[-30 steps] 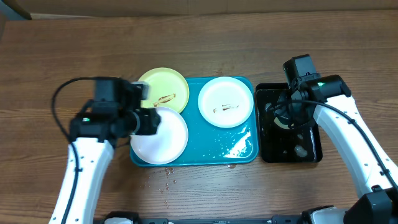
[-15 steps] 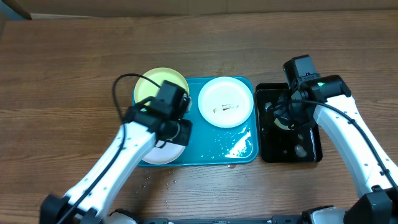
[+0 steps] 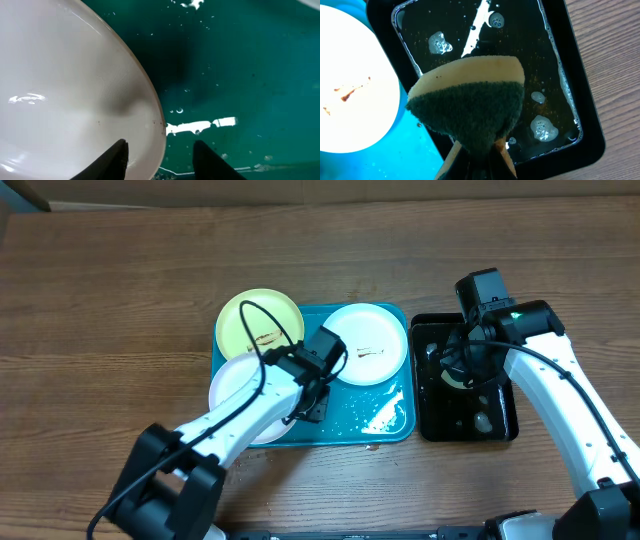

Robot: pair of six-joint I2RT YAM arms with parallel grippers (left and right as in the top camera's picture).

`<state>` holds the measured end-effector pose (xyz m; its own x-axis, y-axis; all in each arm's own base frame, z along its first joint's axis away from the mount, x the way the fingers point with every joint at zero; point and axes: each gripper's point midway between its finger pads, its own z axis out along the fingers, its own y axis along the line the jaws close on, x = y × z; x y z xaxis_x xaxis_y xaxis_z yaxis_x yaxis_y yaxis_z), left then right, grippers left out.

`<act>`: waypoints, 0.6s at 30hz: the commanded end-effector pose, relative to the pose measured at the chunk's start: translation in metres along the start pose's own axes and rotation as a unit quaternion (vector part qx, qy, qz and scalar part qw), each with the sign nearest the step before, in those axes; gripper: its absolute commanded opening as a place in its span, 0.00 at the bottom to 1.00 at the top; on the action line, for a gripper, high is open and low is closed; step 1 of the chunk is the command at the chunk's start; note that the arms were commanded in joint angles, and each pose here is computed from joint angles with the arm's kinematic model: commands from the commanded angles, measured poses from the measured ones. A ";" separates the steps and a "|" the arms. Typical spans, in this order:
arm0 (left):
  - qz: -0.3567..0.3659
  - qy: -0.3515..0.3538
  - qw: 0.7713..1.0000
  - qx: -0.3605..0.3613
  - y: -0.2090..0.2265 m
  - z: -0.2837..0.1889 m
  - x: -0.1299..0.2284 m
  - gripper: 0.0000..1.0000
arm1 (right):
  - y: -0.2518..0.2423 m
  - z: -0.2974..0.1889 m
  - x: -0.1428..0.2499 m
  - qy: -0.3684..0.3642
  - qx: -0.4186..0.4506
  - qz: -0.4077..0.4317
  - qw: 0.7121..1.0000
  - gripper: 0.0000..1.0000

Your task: Clean dirty plates on tray and stack at the side

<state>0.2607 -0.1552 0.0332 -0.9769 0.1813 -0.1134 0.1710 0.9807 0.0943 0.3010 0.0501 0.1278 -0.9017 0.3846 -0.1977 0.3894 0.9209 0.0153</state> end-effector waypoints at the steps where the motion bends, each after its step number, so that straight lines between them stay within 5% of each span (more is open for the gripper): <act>1: -0.006 -0.004 0.999 -0.051 0.008 0.011 0.002 0.38 | 0.000 -0.013 -0.008 -0.024 -0.008 0.001 1.000 0.04; 9: 0.004 -0.007 0.998 -0.056 0.002 0.015 0.002 0.15 | 0.000 -0.013 -0.008 -0.024 -0.008 0.001 1.000 0.04; 18: -0.014 -0.001 0.998 -0.061 0.004 0.015 0.006 0.14 | 0.000 -0.013 -0.007 -0.022 -0.007 0.001 1.000 0.04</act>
<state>0.2581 -0.1524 0.0205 -0.9772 0.1804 -0.1118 0.1572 0.9692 0.1898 0.2997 0.0499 0.1276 -0.9028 0.3840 -0.1935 0.3892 0.9211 0.0121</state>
